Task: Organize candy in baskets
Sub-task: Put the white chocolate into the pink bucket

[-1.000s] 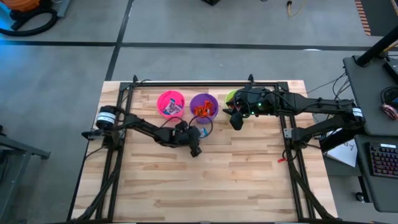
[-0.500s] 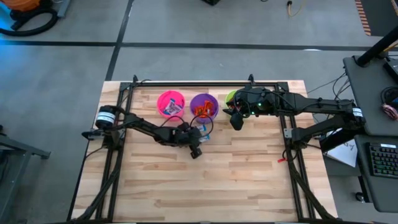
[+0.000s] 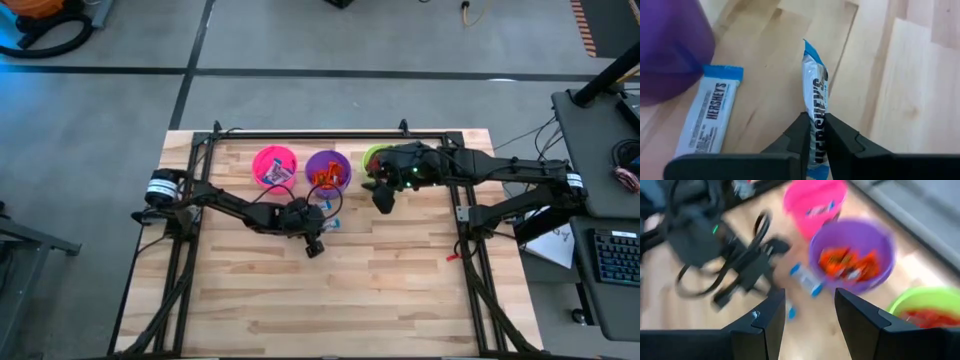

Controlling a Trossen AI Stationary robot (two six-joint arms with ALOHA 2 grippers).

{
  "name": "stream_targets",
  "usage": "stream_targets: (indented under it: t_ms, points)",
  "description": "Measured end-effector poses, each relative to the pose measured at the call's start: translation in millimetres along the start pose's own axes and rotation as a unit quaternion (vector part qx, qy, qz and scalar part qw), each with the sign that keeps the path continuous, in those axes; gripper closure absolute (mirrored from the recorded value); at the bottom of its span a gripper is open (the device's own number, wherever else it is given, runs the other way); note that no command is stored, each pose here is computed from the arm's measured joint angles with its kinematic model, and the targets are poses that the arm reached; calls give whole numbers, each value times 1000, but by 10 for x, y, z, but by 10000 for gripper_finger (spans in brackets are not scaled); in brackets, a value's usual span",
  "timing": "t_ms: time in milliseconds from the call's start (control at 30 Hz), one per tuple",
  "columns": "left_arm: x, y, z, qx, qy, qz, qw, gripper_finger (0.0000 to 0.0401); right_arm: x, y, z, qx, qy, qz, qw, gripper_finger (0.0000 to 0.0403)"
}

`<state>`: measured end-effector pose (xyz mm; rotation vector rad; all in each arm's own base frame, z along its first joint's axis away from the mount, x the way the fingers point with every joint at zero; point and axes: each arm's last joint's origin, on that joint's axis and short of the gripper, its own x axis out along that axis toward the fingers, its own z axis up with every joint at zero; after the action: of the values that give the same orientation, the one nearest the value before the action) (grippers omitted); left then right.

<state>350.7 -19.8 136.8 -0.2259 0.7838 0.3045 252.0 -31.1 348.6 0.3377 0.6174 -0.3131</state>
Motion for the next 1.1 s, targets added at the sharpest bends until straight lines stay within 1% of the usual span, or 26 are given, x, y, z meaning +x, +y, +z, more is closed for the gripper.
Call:
stream_targets:
  t_ms: [100,200,267,333,433,533,633,767,867,933,1000,1100]
  points:
    - [2,3,-20,2,10,-4,1000,368,-2,2,-80,9,50,28,998,239]
    - [-11,-18,3,1,7,-20,1000,376,40,24,-190,-17,89,64,994,239]
    - [-32,-32,28,2,5,-25,1000,389,87,15,-267,-29,105,70,992,239]
    - [-64,-65,90,4,-8,-32,999,394,147,-6,-341,-37,113,70,990,239]
    - [-108,-120,199,15,-24,-40,999,394,262,-30,-463,-42,117,87,988,239]
    - [-151,-178,311,32,-36,-45,998,394,368,-40,-577,-44,115,117,986,239]
    - [-237,-235,481,51,-51,-47,996,394,454,-66,-682,-44,111,123,985,239]
    - [-332,-268,643,107,-29,-21,994,394,506,-77,-719,-44,93,127,987,239]
    - [-405,-289,776,151,-34,1,988,394,540,-80,-742,-45,78,132,987,239]
    - [-444,-301,841,175,-34,7,984,394,550,-79,-742,-48,70,135,987,239]
    - [-471,-310,886,190,-36,8,981,394,560,-81,-751,-54,65,137,987,239]
    - [-487,-311,924,197,-42,12,979,394,562,-78,-743,-63,59,139,987,239]
